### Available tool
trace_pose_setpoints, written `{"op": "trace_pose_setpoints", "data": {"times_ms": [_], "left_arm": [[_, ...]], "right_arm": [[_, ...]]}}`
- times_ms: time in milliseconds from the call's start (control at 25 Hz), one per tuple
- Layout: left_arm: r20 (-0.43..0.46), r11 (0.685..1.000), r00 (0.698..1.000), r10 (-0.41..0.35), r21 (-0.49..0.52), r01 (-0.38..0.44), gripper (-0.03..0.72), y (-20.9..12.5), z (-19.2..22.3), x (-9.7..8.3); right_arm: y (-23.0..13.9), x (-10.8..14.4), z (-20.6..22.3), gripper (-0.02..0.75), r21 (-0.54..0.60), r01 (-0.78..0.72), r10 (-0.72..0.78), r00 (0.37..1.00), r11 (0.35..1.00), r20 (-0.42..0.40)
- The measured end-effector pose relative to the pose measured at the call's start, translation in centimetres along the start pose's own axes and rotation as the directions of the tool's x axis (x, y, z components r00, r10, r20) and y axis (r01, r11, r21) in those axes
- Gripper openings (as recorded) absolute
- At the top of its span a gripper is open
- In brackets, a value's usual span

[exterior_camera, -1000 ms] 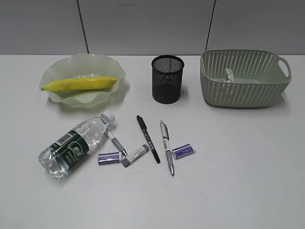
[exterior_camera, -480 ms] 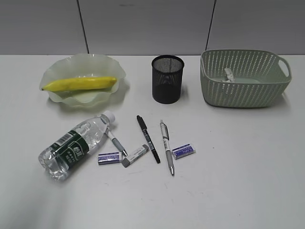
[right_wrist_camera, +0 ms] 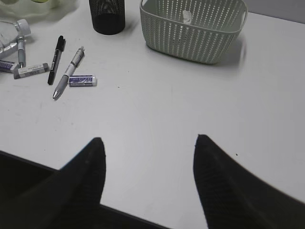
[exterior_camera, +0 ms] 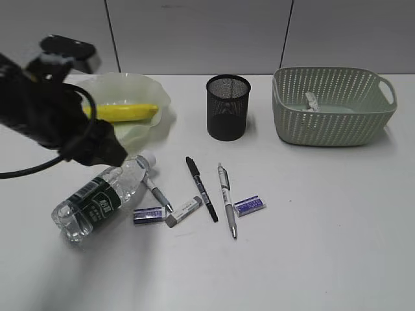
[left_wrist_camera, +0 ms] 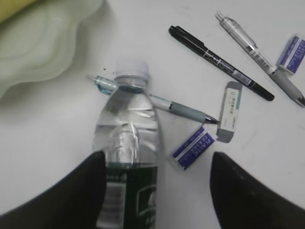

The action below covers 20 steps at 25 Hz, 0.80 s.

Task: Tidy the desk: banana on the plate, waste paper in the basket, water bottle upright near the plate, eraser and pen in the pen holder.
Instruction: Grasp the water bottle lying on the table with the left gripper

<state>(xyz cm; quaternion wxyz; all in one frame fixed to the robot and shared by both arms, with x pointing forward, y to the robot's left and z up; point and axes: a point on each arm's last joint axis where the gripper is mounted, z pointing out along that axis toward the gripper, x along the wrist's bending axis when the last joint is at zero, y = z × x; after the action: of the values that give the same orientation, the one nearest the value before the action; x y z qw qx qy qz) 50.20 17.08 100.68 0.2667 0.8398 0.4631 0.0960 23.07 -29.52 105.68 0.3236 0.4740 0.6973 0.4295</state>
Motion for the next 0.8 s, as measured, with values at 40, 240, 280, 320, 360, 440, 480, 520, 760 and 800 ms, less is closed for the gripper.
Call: {"op": "trace_pose_setpoints", "data": {"times_ms": [40, 240, 280, 320, 360, 440, 480, 520, 760, 800], "left_arm": [[0.014, 0.999, 1.0, 0.005, 0.033, -0.006, 0.515, 0.7, 1.3, -0.1], [0.03, 0.987, 0.999, -0.023, 0.16, 0.017, 0.554, 2.4, 5.8, 0.3], [0.025, 0.985, 0.999, -0.023, 0.172, 0.019, 0.565, 2.6, 6.3, 0.4], [0.017, 0.983, 1.0, -0.016, 0.183, 0.012, 0.572, 2.7, 6.7, 0.6], [0.009, 0.981, 1.0, -0.001, 0.193, 0.0, 0.578, 2.6, 7.1, 0.6], [-0.005, 0.98, 1.0, 0.021, 0.2, -0.02, 0.582, 2.6, 7.4, 0.6], [-0.008, 0.98, 1.0, 0.027, 0.198, -0.025, 0.584, 2.6, 7.6, 0.5], [-0.01, 0.981, 0.999, 0.03, 0.194, -0.028, 0.585, 2.6, 7.7, 0.5], [-0.04, 0.973, 0.997, 0.062, 0.226, -0.052, 0.585, 2.2, 9.0, 0.9], [-0.044, 0.971, 0.997, 0.062, 0.235, -0.05, 0.585, 2.1, 9.4, 1.0]], "right_arm": [[0.0, 0.0, 0.0, 0.467, 0.0, 0.0, 0.0, 1.0, 1.0, 0.0], [0.0, 0.0, 0.0, 0.467, 0.0, 0.0, 0.0, 1.0, 1.0, 0.0], [0.0, 0.0, 0.0, 0.467, 0.0, 0.0, 0.0, 1.0, 1.0, 0.0], [0.0, 0.0, 0.0, 0.467, -0.001, 0.0, 0.0, 1.0, 1.0, 0.0], [0.0, 0.0, 0.0, 0.467, -0.001, 0.0, 0.0, 1.0, 1.0, 0.0], [0.0, 0.0, 0.0, 0.467, -0.001, 0.0, 0.0, 1.0, 1.0, 0.0], [0.0, 0.0, 0.0, 0.467, -0.001, 0.0, 0.0, 1.0, 1.0, 0.0], [0.0, 0.0, 0.0, 0.467, -0.001, 0.0, 0.0, 1.0, 1.0, 0.0], [0.0, 0.0, 0.0, 0.467, -0.001, 0.0, 0.0, 1.0, 1.0, 0.0], [0.0, 0.0, 0.0, 0.467, -0.001, 0.0, 0.0, 1.0, 1.0, 0.0]]}}
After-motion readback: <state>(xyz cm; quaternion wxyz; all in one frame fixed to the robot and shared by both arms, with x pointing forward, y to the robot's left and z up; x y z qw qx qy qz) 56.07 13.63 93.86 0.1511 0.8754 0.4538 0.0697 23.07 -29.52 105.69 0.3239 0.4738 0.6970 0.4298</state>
